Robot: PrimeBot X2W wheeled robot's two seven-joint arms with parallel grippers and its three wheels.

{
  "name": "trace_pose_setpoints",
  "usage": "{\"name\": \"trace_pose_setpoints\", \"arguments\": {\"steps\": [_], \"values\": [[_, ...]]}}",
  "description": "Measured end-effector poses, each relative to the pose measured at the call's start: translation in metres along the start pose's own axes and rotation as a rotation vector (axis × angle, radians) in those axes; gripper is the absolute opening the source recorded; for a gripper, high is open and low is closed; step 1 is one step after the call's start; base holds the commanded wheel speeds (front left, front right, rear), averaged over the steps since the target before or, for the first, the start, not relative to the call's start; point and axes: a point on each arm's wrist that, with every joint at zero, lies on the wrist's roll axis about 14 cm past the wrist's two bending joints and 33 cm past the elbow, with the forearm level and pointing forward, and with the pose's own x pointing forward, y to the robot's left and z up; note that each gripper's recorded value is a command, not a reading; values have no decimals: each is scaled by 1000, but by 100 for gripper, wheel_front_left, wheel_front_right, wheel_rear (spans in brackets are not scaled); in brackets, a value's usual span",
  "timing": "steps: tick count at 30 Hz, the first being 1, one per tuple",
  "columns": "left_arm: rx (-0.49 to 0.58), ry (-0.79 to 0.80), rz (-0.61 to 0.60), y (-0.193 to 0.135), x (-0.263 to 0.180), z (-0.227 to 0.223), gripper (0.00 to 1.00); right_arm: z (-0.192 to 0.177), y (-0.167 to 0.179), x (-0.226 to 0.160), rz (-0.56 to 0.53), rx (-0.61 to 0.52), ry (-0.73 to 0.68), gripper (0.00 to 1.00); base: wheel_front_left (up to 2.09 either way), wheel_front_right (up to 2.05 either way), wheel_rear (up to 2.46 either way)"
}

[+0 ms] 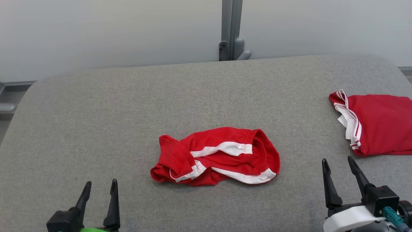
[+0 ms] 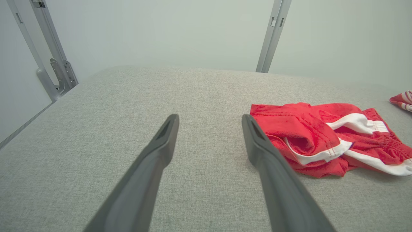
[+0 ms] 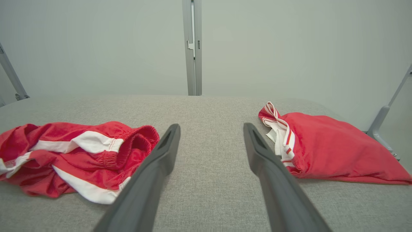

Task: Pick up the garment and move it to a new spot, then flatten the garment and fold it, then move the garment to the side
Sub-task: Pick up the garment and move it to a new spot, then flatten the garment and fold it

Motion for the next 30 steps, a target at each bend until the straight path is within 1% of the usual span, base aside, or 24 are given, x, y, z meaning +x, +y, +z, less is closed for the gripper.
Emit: {"name": "trace_pose_setpoints", "arguments": {"steps": [2,9,16,30], "values": [[-10,-28,-18,-3,-2,5,100,0,-2,-3,-6,-1,1,100,0,0,0],[23,-55,-30,0,-7,6,100,3,-4,-6,-14,-2,-8,100,0,0,0],[44,-43,-26,5,-10,-2,100,2,-3,-7,-13,-1,-4,100,0,0,0],[49,-29,-13,8,-11,-9,100,-2,-3,-7,-10,-7,8,100,0,0,0]]}}
